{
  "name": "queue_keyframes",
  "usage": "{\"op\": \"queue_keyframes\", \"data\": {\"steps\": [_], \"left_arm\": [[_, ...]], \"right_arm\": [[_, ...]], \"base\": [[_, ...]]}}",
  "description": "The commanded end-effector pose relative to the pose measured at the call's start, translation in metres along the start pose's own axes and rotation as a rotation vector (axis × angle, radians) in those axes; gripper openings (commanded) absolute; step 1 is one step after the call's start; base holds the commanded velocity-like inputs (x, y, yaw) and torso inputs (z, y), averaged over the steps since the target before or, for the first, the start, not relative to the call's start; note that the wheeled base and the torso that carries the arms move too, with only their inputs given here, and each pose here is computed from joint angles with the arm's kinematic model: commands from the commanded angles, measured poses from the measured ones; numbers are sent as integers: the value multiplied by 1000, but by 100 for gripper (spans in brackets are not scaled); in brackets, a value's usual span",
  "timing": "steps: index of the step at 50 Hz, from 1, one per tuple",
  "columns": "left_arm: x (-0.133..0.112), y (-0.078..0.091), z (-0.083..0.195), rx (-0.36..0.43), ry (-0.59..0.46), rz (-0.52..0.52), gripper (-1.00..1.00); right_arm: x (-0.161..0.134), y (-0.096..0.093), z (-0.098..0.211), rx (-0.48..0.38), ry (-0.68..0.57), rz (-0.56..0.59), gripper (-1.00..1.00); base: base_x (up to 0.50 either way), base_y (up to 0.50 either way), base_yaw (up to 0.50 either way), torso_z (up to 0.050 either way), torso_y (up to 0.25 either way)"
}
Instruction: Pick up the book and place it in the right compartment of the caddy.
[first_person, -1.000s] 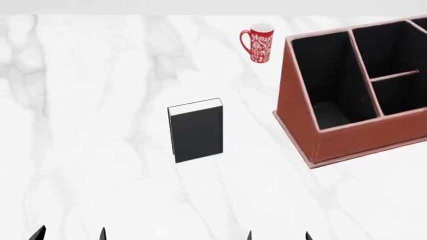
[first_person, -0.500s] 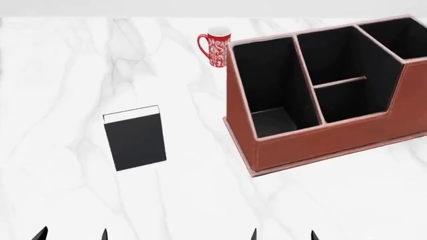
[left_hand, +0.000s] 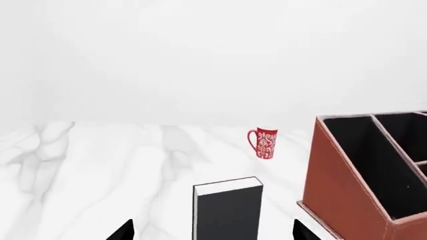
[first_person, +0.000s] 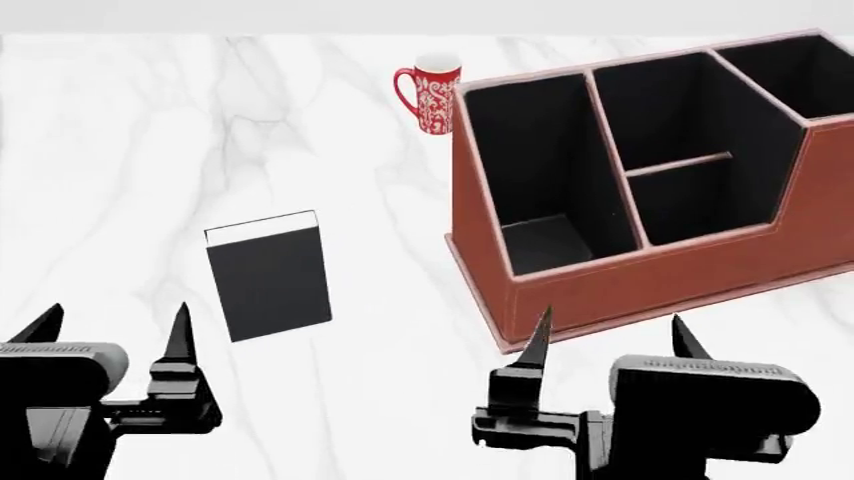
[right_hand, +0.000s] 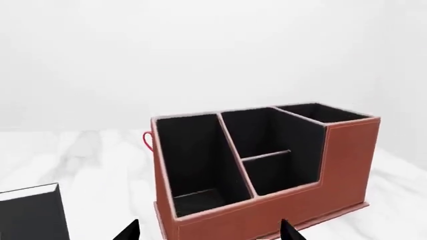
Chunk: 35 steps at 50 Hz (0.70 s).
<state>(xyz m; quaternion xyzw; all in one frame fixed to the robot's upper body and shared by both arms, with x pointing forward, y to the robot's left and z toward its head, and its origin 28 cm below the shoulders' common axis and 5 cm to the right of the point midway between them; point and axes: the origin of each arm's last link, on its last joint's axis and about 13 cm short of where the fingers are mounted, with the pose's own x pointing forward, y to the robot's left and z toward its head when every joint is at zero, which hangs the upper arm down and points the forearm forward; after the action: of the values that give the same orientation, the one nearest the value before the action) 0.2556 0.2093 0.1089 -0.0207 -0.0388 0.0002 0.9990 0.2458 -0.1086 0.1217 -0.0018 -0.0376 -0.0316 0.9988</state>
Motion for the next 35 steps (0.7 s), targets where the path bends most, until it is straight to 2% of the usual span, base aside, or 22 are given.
{"op": "queue_keyframes", "data": {"steps": [1, 3, 7, 12, 14, 18, 27, 30, 35], "left_arm": [[21, 0, 95, 12, -112, -34, 100], [25, 2, 108, 27, -129, -25, 100], [27, 4, 121, 39, -156, -12, 100], [28, 4, 122, 48, -159, -9, 100], [28, 6, 120, 55, -162, 8, 100], [27, 18, 125, 101, -207, 131, 100], [6, 77, 142, 145, -238, 432, 100], [-14, 105, 142, 176, -246, 594, 100], [-42, 133, 139, 148, -251, 742, 100]], "right_arm": [[17, -4, 100, -53, -151, 19, 100], [23, -5, 114, -52, -181, 5, 100], [30, -5, 123, -66, -188, -2, 100], [34, -4, 129, -70, -187, 18, 100], [38, -5, 130, -54, -182, 12, 100], [42, -6, 137, -59, -183, 4, 100], [60, -7, 157, -60, -179, 8, 100], [65, -8, 160, -64, -182, -1, 100], [68, -9, 162, -61, -178, -9, 100]], "base": [[0, 0, 0, 0, 0], [0, 0, 0, 0, 0], [0, 0, 0, 0, 0], [0, 0, 0, 0, 0], [500, 0, 0, 0, 0], [500, 0, 0, 0, 0], [500, 0, 0, 0, 0], [500, 0, 0, 0, 0], [500, 0, 0, 0, 0]]}}
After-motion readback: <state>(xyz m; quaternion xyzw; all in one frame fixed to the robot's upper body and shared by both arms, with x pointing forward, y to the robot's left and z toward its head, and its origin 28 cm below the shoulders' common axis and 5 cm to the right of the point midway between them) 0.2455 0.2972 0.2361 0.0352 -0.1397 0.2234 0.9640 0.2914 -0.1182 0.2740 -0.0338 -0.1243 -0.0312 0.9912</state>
